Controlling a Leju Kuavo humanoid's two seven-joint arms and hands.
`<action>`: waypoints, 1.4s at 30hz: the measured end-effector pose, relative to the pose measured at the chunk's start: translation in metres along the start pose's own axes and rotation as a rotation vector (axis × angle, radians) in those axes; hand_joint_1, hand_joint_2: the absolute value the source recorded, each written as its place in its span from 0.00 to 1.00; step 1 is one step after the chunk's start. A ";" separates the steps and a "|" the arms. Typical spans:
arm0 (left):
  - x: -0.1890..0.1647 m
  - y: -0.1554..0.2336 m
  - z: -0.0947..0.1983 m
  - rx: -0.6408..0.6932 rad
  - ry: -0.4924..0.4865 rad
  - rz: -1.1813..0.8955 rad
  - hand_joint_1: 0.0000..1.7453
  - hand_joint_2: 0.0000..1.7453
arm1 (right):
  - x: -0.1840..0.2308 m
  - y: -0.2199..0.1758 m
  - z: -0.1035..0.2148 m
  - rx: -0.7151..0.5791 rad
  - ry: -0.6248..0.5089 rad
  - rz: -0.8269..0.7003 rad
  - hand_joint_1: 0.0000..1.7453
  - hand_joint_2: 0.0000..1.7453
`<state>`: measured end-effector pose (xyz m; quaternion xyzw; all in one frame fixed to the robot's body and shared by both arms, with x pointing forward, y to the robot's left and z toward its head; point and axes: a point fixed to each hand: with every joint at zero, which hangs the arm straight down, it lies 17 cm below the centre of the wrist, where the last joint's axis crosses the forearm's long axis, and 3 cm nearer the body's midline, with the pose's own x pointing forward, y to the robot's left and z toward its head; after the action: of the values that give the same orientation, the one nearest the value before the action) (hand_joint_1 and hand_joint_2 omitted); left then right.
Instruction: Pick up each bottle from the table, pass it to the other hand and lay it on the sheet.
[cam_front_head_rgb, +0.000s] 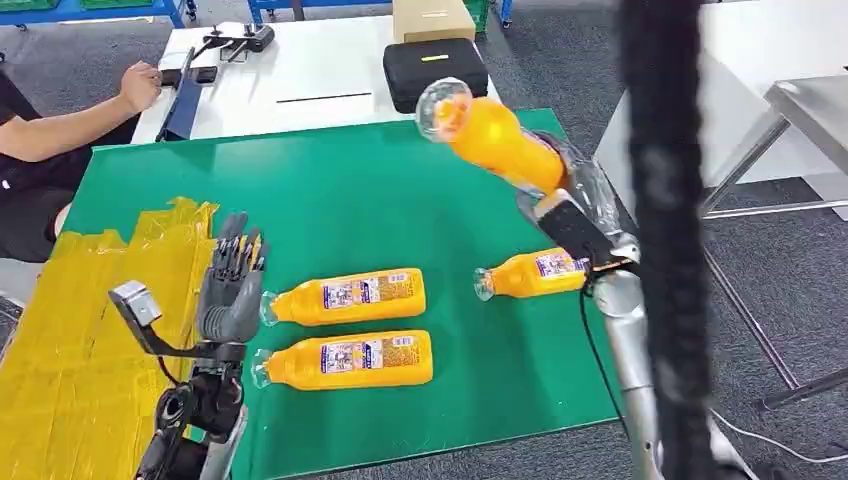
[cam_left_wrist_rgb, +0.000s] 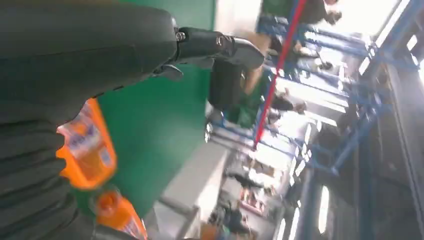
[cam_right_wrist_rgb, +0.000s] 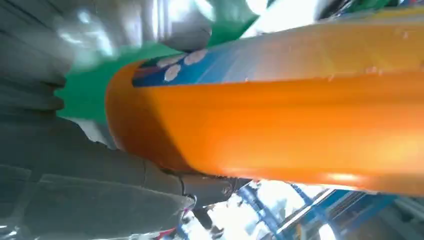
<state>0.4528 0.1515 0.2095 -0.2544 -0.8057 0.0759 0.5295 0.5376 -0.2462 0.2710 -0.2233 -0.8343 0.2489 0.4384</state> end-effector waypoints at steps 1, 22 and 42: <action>0.000 -0.004 -0.002 -0.007 -0.002 0.006 0.00 1.00 | 0.001 0.009 -0.006 0.011 0.003 -0.008 1.00 1.00; 0.009 -0.031 -0.032 -0.015 -0.045 -0.013 0.00 1.00 | 0.092 0.243 -0.023 0.476 0.076 -0.149 1.00 1.00; 0.010 0.016 -0.026 0.160 -0.080 -0.229 0.00 1.00 | 0.149 0.332 0.041 0.730 0.032 -0.122 1.00 1.00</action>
<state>0.4782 0.1667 0.2223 -0.1146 -0.8413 0.0892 0.5207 0.4769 0.0906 0.1406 -0.0059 -0.6952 0.5001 0.5163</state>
